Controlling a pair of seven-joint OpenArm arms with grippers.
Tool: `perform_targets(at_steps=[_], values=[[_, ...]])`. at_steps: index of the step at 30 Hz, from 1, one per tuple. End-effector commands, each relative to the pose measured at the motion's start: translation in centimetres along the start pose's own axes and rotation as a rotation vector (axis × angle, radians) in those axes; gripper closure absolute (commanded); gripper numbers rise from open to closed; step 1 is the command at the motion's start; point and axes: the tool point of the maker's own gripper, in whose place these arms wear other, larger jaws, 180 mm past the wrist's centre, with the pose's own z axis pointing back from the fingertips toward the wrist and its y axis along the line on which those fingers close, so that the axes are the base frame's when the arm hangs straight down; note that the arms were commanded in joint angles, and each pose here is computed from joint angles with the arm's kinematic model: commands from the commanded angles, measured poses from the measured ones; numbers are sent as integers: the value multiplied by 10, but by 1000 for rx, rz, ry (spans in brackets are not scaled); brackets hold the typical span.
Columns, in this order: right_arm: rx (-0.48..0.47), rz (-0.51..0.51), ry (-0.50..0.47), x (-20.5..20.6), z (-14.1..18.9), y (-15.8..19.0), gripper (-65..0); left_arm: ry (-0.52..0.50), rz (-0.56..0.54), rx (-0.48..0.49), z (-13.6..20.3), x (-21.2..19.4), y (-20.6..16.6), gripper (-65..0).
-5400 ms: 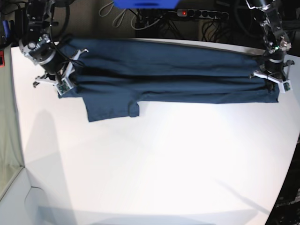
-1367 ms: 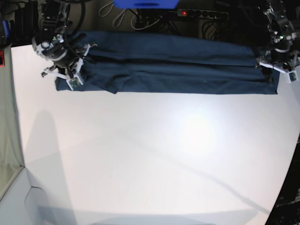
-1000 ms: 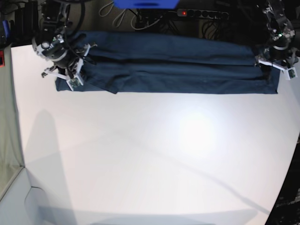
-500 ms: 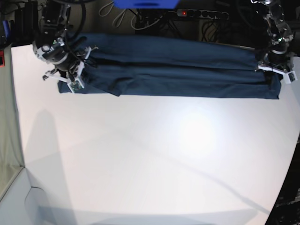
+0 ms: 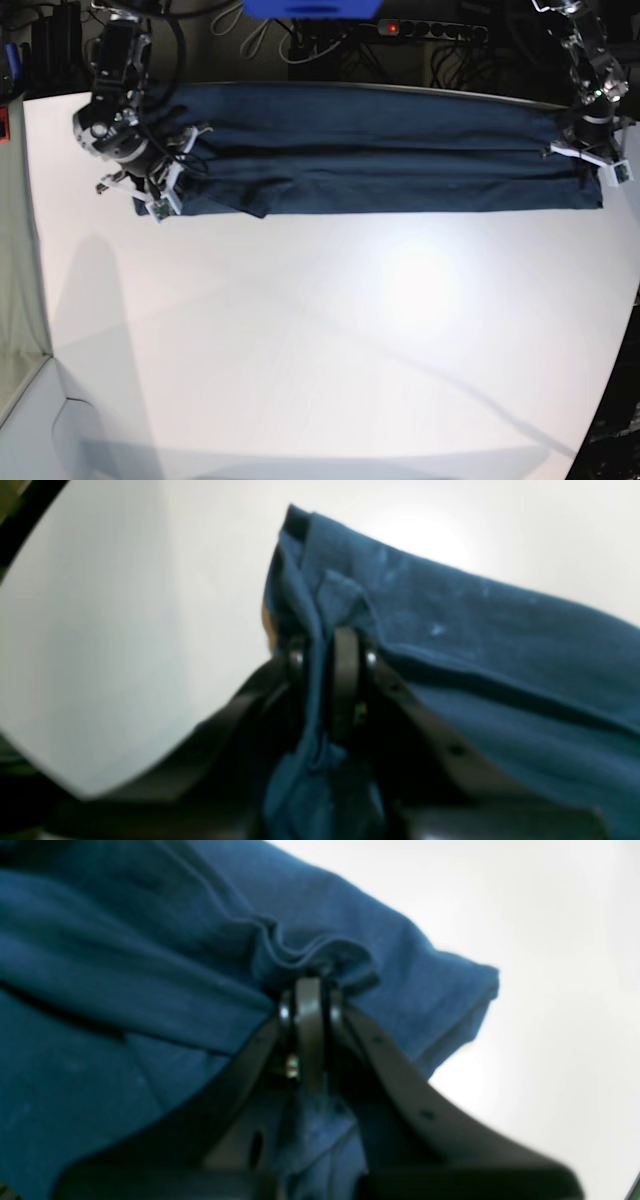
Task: Layout the t-shirt on the table in an organized manner, then fold the t-shirt properly
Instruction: 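Regrasp the folded strip end with the right gripper and tuck it, then carry the strip end with the left gripper toward the right gripper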
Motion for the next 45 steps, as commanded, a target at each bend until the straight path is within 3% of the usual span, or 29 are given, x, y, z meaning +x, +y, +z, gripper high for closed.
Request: perform_targets(at_steps=[1,11,18,24,28,32,45], values=[[-15,7,27,-5,1,-5,0,-83,-6,-3,6,26,-3,-1],[-16,6,15,1,0,-5,0,-346,-51,-92,68,108,-61,-1],[-13,6,16,0,0,-4,0,-277,-113,-334,93,74,-148,-2],[-15,8,20,0,1,-4,0,-219,-357,-502,112,32,-223,-1],[-15,7,21,0,1,-3,0,-217,-404,-596,129,19,-260,-1],[-14,7,23,-1,1,-3,0,-205,-413,-659,138,9,-281,-1],[-6,5,34,-7,1,0,0,-203,-404,-700,133,7,-305,-4]])
